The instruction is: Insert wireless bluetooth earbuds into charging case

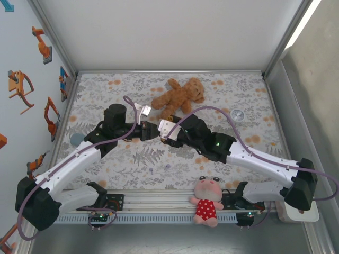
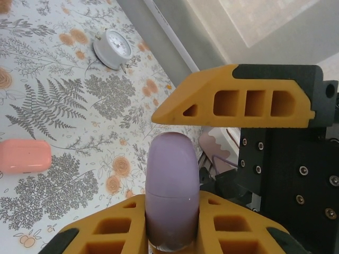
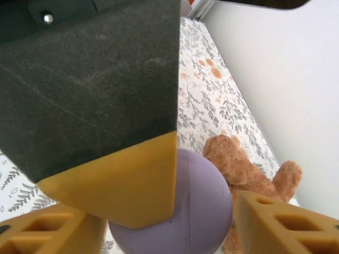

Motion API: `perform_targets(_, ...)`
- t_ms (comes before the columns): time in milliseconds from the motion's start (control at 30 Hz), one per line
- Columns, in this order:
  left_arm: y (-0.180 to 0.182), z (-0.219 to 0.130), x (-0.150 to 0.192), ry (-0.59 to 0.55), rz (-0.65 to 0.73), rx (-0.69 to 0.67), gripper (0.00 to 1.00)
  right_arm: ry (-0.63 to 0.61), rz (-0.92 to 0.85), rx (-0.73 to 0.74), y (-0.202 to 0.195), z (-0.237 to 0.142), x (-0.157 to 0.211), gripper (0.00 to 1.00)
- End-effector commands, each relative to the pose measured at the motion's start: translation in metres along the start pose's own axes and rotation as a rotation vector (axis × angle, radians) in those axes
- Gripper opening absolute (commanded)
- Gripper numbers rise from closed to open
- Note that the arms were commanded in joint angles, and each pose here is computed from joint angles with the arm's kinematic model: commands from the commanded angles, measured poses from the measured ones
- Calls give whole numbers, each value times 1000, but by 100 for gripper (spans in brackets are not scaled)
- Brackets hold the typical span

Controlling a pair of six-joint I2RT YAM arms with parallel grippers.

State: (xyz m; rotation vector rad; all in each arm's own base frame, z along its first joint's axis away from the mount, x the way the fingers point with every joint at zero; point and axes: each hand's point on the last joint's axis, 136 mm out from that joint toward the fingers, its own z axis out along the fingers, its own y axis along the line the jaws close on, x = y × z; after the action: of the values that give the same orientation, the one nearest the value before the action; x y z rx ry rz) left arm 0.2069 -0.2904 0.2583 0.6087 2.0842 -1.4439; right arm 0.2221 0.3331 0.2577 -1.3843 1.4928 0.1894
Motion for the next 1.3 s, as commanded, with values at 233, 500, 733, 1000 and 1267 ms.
perform_targets(233,-12,-11,-22,-171,178,19,18,-86,126,25,-12,-36,-3,99)
perform_targets(500,-19,-20,-33,-307,334,45,18,-306,415,-45,-29,-66,6,99)
perform_targets(733,-40,-32,-35,-451,521,136,14,-479,605,-172,-38,-76,-8,100)
perform_targets(1000,-59,-44,-36,-579,696,153,10,-493,615,-338,-43,-73,-47,88)
perform_targets(1267,-69,-45,-34,-541,776,154,10,-491,617,-376,-51,-60,-59,83)
